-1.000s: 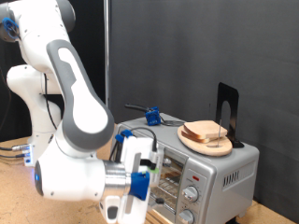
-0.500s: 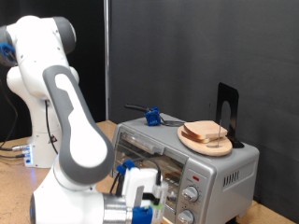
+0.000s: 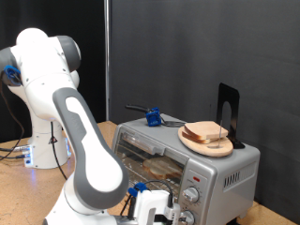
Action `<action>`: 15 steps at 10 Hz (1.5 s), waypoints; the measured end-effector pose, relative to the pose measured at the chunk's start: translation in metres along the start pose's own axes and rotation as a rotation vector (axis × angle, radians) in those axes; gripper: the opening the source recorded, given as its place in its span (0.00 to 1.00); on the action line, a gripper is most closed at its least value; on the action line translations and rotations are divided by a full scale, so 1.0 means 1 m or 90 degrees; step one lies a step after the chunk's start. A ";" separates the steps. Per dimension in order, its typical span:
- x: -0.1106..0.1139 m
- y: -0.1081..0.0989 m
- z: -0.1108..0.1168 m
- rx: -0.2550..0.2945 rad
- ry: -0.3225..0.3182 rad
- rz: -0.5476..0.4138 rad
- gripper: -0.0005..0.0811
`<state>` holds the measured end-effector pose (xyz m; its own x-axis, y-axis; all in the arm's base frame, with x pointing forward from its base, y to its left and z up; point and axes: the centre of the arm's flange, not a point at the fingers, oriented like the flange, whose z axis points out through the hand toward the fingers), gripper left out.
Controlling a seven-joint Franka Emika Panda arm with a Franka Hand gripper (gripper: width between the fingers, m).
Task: Make a piece of toast with the oven
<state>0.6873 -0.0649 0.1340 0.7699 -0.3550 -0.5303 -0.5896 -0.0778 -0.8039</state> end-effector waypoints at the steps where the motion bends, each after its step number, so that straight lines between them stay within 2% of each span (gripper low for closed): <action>1: -0.004 0.003 0.005 -0.010 -0.026 0.001 1.00; 2: -0.006 0.005 0.008 -0.013 -0.042 0.004 1.00; 6: -0.012 0.003 0.020 -0.004 -0.054 0.005 1.00; 9: -0.014 -0.001 0.030 -0.004 -0.055 0.001 1.00; 14: -0.014 -0.002 0.031 -0.002 -0.053 0.001 1.00; 15: -0.015 -0.003 0.032 0.001 -0.054 0.001 0.96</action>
<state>0.6853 -0.0298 0.1357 0.7865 -0.2752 -0.5529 -0.5912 -0.0763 -0.8029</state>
